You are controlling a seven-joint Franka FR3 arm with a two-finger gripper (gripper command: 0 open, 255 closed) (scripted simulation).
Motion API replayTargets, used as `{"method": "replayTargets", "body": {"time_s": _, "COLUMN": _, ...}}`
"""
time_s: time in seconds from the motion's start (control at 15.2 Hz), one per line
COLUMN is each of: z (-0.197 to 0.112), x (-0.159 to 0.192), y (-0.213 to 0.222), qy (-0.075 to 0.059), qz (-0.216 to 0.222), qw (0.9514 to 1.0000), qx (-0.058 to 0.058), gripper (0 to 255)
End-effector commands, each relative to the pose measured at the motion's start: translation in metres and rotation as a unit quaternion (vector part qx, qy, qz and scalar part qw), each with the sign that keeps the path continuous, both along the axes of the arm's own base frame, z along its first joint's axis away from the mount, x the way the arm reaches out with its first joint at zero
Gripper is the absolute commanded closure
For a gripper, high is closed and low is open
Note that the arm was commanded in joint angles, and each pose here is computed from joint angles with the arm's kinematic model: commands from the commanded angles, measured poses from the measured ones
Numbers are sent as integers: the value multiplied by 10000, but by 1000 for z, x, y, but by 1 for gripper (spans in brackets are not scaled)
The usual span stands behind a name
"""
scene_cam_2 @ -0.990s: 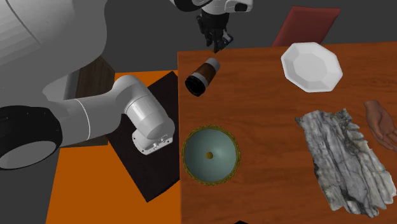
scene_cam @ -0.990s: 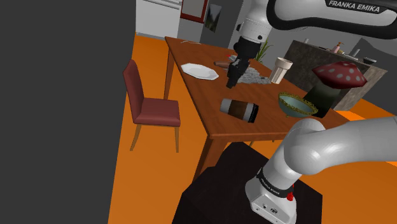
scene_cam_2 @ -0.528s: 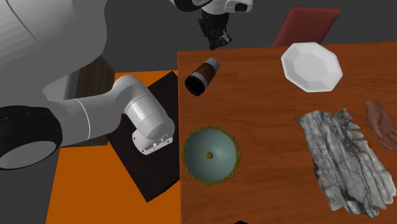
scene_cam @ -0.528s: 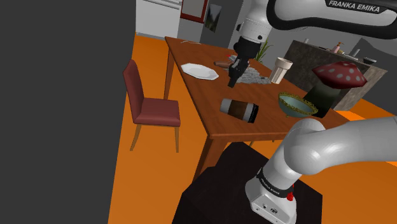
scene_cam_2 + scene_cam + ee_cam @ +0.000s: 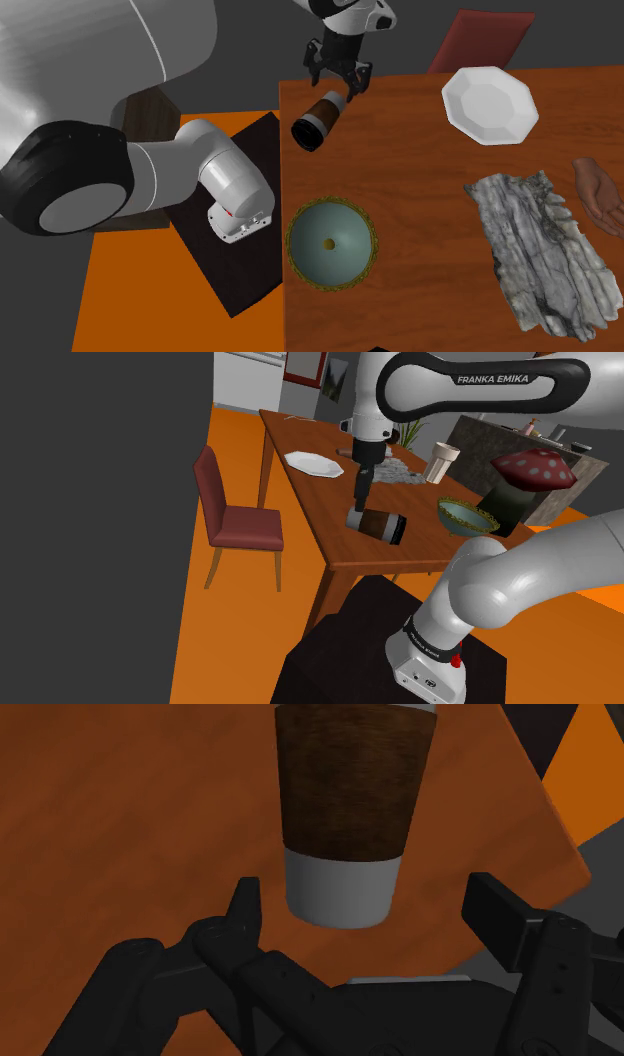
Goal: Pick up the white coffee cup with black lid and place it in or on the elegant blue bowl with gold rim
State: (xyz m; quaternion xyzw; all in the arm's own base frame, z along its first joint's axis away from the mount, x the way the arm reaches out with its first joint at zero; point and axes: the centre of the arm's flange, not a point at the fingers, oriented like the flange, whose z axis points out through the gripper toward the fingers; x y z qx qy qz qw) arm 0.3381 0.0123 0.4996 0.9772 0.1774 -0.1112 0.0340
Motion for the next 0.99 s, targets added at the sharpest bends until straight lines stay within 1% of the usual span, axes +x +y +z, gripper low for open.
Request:
{"method": "replayTargets", "body": {"time_s": 0.0, "z": -13, "x": -2, "y": 0, "qy": 130, "qz": 163, "qw": 9998, "qx": -34, "gripper": 0}}
{"method": "replayTargets", "body": {"time_s": 0.4, "z": -42, "x": -9, "y": -4, "qy": 130, "qz": 163, "qw": 9998, "qx": -33, "gripper": 0}}
{"method": "replayTargets", "body": {"time_s": 0.86, "z": -42, "x": -8, "y": -4, "qy": 130, "qz": 163, "qw": 9998, "qx": -34, "gripper": 0}}
{"method": "replayTargets", "body": {"time_s": 0.92, "z": -42, "x": -8, "y": -4, "qy": 130, "qz": 163, "qw": 9998, "qx": -34, "gripper": 255}}
